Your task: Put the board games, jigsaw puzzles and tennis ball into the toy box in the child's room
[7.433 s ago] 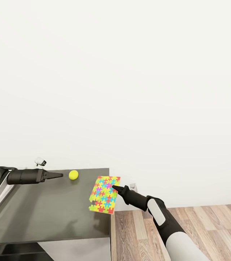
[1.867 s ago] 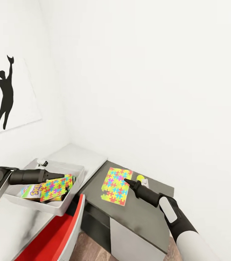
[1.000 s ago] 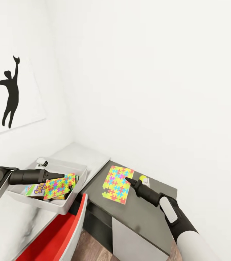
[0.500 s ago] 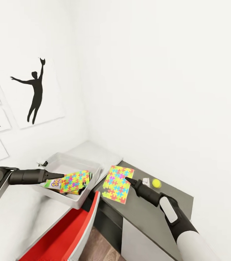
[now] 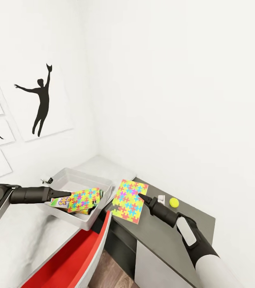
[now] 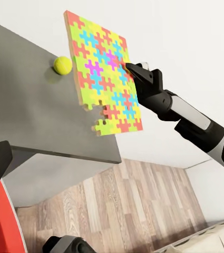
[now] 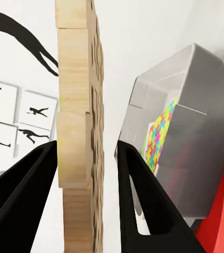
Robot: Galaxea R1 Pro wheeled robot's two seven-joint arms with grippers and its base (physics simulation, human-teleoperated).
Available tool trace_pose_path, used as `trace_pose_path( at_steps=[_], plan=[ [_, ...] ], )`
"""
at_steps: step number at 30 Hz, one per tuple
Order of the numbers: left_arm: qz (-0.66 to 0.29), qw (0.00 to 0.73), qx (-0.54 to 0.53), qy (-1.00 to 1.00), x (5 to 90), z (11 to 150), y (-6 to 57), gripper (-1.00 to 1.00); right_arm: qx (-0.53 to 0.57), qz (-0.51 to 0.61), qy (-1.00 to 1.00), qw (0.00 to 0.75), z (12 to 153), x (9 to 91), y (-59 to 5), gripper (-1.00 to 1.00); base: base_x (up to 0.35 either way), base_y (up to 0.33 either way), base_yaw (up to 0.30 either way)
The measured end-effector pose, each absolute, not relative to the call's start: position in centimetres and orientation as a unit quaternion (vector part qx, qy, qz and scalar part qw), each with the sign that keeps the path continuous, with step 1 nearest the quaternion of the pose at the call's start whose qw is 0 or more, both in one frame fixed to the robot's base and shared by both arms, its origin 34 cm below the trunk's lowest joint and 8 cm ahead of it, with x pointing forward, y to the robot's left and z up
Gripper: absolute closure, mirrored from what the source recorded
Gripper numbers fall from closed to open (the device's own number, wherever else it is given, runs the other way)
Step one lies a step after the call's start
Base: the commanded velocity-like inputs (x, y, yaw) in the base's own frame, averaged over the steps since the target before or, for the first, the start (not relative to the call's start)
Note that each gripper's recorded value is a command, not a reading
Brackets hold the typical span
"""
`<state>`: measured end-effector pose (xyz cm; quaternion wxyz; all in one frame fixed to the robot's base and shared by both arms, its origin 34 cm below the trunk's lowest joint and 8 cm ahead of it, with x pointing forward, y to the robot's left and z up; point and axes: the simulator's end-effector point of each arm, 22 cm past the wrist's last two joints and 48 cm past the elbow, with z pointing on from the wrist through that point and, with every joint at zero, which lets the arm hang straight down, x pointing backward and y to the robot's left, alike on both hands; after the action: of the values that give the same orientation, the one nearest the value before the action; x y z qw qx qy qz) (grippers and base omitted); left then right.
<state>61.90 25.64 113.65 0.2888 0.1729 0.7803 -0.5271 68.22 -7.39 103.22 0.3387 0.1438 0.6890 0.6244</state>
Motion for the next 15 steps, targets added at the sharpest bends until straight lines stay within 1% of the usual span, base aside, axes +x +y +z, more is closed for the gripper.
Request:
trace_pose_path(
  at_steps=[3,6,15],
  plan=[
    [-0.527,0.289,0.173,0.78,61.9,113.65,25.64,-1.0,0.144,0.625,0.689,0.339,103.25,68.22,-7.39,1.0,0.0,0.0,0.004],
    [-0.527,0.289,0.173,0.78,61.89,113.67,25.64,-1.0,0.144,0.625,0.688,0.339,103.26,68.23,-7.37,1.0,0.0,0.0,0.137],
    [-0.527,0.291,0.174,0.78,61.84,113.82,25.65,-1.0,0.143,0.625,0.688,0.34,103.42,68.21,-7.31,1.0,0.0,0.0,0.257]
  ],
)
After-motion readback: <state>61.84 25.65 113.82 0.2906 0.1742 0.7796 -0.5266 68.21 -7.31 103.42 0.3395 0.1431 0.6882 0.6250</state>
